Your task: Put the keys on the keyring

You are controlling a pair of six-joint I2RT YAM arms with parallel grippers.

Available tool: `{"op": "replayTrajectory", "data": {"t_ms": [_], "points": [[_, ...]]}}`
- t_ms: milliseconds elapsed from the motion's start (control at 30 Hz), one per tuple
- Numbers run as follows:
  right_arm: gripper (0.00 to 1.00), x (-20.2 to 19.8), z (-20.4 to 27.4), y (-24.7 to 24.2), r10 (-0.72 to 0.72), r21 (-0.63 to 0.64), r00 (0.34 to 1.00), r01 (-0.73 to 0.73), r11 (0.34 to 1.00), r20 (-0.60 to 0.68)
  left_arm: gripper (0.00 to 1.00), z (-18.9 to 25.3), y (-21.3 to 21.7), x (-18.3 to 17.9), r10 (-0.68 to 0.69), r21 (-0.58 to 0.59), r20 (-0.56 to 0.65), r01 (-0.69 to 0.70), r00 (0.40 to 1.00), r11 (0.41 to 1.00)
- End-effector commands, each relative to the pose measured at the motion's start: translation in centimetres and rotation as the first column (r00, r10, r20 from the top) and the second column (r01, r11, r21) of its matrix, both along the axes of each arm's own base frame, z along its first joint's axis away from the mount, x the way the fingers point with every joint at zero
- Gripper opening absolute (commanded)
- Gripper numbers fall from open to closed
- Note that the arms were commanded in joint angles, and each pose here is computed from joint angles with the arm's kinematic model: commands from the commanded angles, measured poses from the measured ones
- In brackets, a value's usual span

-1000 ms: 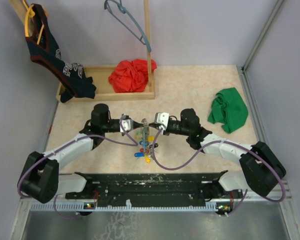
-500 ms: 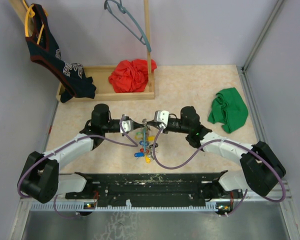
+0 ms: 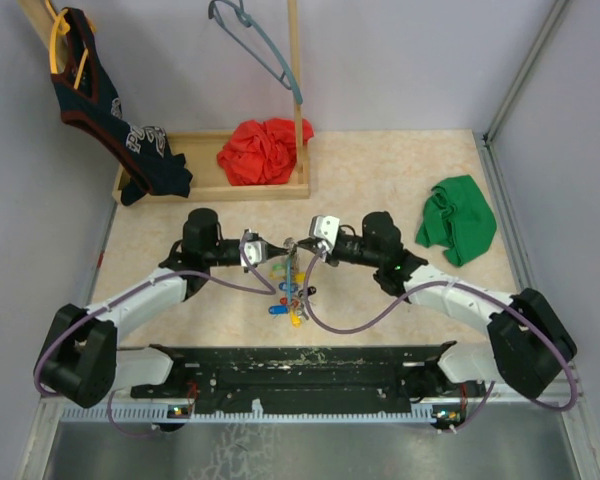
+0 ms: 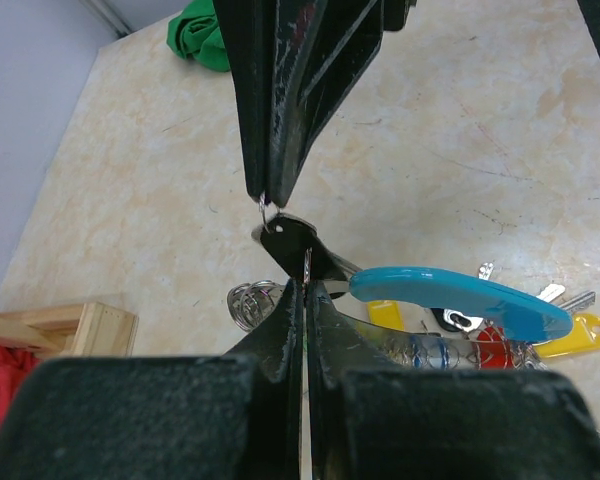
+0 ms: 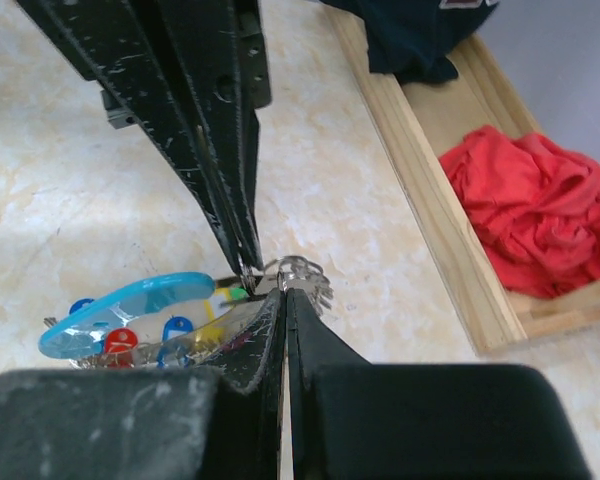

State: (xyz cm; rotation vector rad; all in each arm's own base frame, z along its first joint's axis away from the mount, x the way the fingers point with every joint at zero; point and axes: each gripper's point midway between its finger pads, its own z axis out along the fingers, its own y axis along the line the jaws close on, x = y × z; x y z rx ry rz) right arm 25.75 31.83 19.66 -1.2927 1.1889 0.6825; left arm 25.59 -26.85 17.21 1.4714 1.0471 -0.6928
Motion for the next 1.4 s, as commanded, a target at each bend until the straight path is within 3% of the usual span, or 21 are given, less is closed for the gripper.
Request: {"op": "replayTrajectory", "data": {"t_ms": [0, 133, 333, 467, 600, 733, 1000, 1367], "points": [[0.00, 0.1, 1.4, -1.9, -0.149, 0.027, 0.983, 0.153, 0.988, -0.110, 0.00, 0.9, 0.2, 0.1, 0.021, -0.010, 0.059, -0.021, 0.998, 1.000], [0.00, -1.3, -1.1, -4.9, -0.306, -0.069, 0.901, 0.300, 0.952, -0.309, 0.00, 1.1, 0.6, 0.8, 0.078, -0.019, 0.070, -0.077, 0.994, 0.997], [0.00, -4.9, -5.4, -9.6, -0.557, -0.312, 0.597, 0.469, 0.826, -0.577, 0.00, 1.5, 0.8, 1.2, 0.117, -0.039, 0.064, -0.114, 0.991, 0.993], [0.00, -6.1, -7.0, -11.0, -0.653, -0.418, 0.467, 0.513, 0.749, -0.597, 0.00, 1.5, 0.8, 1.3, 0.124, -0.043, 0.055, -0.121, 0.991, 0.992], [0.00, -5.1, -9.4, -11.7, -0.751, -0.523, 0.386, 0.548, 0.653, -0.535, 0.00, 1.5, 0.9, 1.4, 0.136, -0.044, 0.052, -0.134, 0.989, 0.990], [0.00, -2.4, -11.8, -11.7, -0.812, -0.535, 0.361, 0.618, 0.577, -0.459, 0.00, 1.4, 1.0, 1.5, 0.143, -0.040, 0.048, -0.141, 0.989, 0.989], [0.00, 3.0, -13.5, -9.7, -0.818, -0.351, 0.406, 0.757, 0.551, -0.408, 0.00, 1.2, 1.2, 1.8, 0.164, -0.032, 0.048, -0.162, 0.985, 0.986], [0.00, 2.5, -16.4, -10.2, -0.846, -0.430, 0.353, 0.743, 0.513, -0.400, 0.00, 1.0, 1.3, 2.0, 0.174, -0.030, 0.046, -0.173, 0.984, 0.984]]}}
